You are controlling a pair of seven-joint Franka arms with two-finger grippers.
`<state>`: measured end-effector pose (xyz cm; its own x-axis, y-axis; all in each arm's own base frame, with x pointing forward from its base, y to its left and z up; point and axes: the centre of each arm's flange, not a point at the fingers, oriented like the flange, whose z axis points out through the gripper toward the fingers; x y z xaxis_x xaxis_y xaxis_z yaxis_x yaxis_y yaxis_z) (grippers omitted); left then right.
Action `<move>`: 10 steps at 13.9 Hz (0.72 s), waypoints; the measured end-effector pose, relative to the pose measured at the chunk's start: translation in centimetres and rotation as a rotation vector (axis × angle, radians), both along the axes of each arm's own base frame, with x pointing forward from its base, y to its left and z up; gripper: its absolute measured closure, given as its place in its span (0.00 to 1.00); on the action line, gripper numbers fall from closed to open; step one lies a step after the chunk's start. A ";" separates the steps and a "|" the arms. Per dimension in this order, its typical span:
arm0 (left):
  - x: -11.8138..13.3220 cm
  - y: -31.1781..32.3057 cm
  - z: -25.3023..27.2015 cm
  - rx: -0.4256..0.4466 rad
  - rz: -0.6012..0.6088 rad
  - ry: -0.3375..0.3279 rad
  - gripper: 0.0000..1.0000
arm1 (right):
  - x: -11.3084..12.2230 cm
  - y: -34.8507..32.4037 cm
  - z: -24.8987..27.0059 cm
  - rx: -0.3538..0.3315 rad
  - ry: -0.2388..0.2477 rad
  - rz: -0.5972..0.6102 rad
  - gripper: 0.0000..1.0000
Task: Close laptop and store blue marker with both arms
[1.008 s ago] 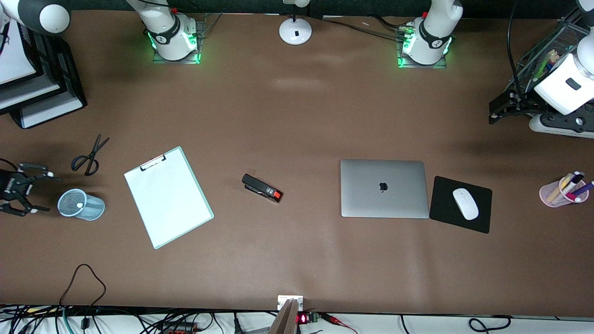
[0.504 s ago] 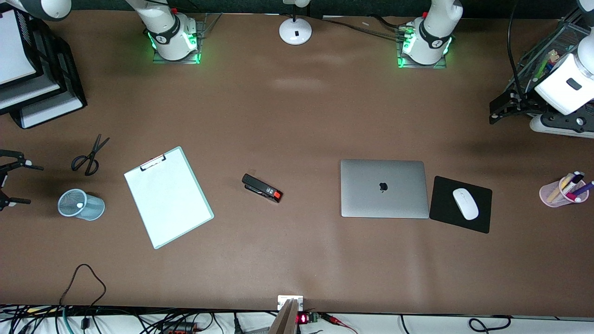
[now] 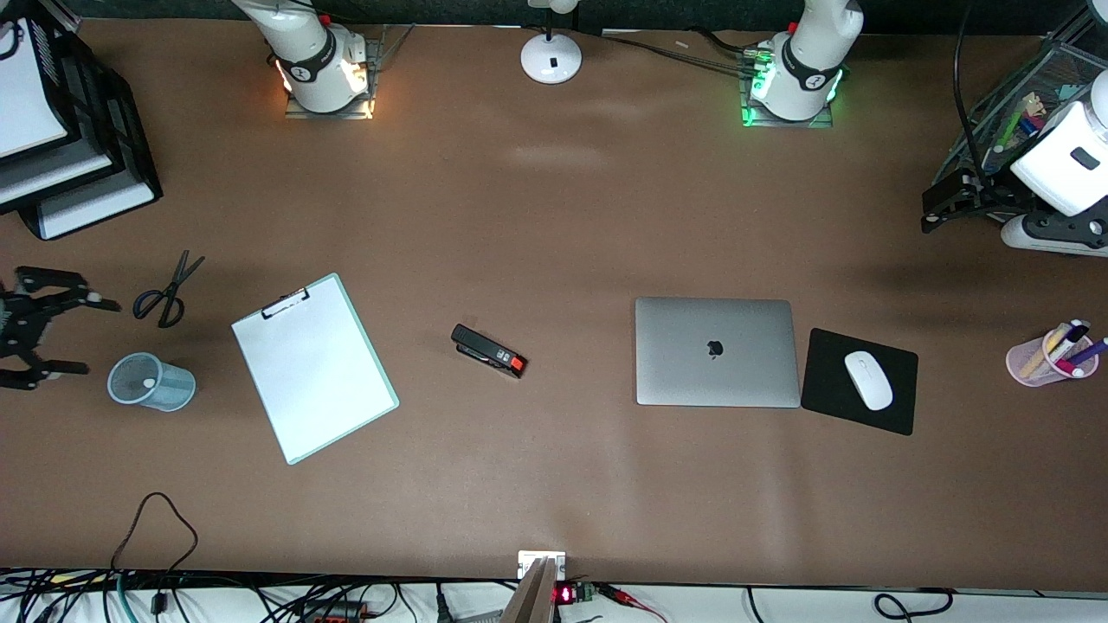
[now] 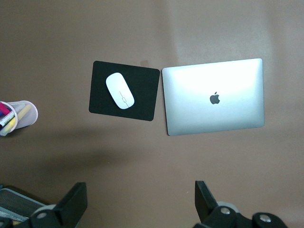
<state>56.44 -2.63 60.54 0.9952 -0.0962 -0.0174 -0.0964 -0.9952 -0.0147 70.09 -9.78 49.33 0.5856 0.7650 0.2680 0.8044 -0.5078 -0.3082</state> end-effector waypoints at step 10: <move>0.0 0.0 0.0 0.000 0.000 0.000 0.00 | -1.5 9.0 -2.5 -0.297 0.207 -0.477 0.00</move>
